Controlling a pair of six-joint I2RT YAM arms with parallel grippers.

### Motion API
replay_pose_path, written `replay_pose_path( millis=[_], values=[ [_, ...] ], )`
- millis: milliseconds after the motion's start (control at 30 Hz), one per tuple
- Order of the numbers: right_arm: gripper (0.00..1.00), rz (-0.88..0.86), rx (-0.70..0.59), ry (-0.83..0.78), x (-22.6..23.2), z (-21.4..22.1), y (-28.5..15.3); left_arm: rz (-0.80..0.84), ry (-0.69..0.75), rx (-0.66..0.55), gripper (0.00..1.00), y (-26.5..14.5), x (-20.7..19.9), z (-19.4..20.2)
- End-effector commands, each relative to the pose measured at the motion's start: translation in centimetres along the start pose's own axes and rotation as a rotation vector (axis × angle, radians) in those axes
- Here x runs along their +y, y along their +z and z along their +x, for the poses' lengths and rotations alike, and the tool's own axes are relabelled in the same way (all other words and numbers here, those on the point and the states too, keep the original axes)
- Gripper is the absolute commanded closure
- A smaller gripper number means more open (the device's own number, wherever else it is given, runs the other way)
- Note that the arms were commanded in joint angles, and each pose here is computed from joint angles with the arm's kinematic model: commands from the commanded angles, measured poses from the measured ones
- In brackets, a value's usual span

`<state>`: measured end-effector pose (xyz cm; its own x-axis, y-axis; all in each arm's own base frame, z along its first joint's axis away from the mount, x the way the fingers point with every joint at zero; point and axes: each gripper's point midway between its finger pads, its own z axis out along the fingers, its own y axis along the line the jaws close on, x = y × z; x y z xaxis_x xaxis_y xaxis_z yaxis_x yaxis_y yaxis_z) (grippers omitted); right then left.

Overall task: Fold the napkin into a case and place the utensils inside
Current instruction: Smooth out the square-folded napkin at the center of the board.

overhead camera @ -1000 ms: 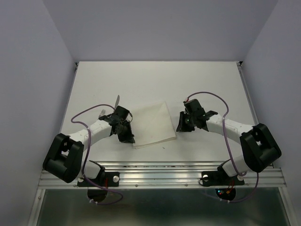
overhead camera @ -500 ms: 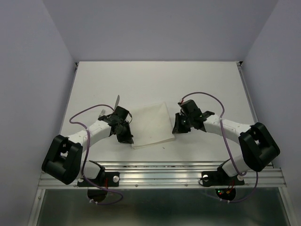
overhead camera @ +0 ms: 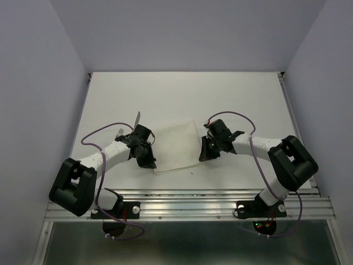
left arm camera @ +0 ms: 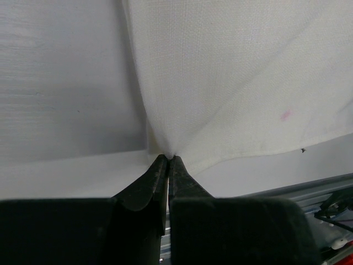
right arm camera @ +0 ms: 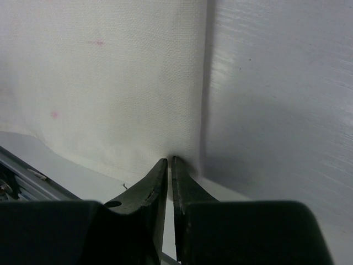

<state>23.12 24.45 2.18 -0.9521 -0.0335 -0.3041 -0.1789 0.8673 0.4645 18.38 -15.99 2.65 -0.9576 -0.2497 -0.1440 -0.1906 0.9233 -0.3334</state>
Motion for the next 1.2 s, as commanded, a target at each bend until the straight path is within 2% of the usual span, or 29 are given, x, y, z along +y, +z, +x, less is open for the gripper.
replay_pose_path(
  millis=[0,33,100,167,200,300,400,467,567,733,933,1167],
  values=[
    [0.87,0.041,0.037,-0.006,-1.3,1.3,1.0,-0.005,-0.005,-0.023,1.0,-0.6,-0.1,-0.5],
    [0.87,0.057,0.048,-0.002,-1.7,1.7,1.1,0.0,0.002,-0.026,1.0,-0.7,-0.2,-0.6],
    [0.88,0.064,0.04,-0.006,-1.9,1.7,0.9,0.018,0.009,-0.047,0.79,-1.4,-0.8,-1.1],
    [0.87,0.065,0.033,-0.012,-1.9,1.6,0.7,0.041,0.019,-0.077,0.63,-2.3,-1.5,-1.8],
    [0.88,0.06,0.028,-0.023,-1.8,1.5,0.6,0.061,0.02,-0.11,0.45,-3.2,-1.9,-2.4],
    [0.88,0.038,-0.001,-0.06,-1.1,0.7,-0.1,0.069,0.005,-0.19,0.37,-5.2,-2.3,-4.5],
    [0.88,0.034,-0.022,-0.087,-0.7,-0.1,-0.6,0.057,-0.014,-0.275,0.4,-6.8,-2.5,-6.8],
    [0.88,0.031,-0.03,-0.098,-0.4,-0.4,-0.9,0.054,-0.016,-0.325,0.49,-7.3,-3.0,-8.3],
    [0.88,0.034,-0.076,-0.085,0.1,-1.7,-1.5,0.064,-0.032,-0.373,0.57,-7.2,-3.9,-10.6],
    [0.88,0.032,-0.2,-0.069,1.9,-5.6,-2.7,0.067,-0.071,-0.434,0.59,-5.9,-4.8,-14.7],
    [0.87,0.043,-0.274,-0.068,2.3,-10.0,-2.7,0.089,-0.085,-0.473,0.62,-4.7,-5.6,-17.9],
    [0.89,0.044,-0.344,-0.018,1.2,-16.7,-1.3,-0.018,-0.124,-0.47,0.63,-1.2,-2.7,-20.4]
  ],
)
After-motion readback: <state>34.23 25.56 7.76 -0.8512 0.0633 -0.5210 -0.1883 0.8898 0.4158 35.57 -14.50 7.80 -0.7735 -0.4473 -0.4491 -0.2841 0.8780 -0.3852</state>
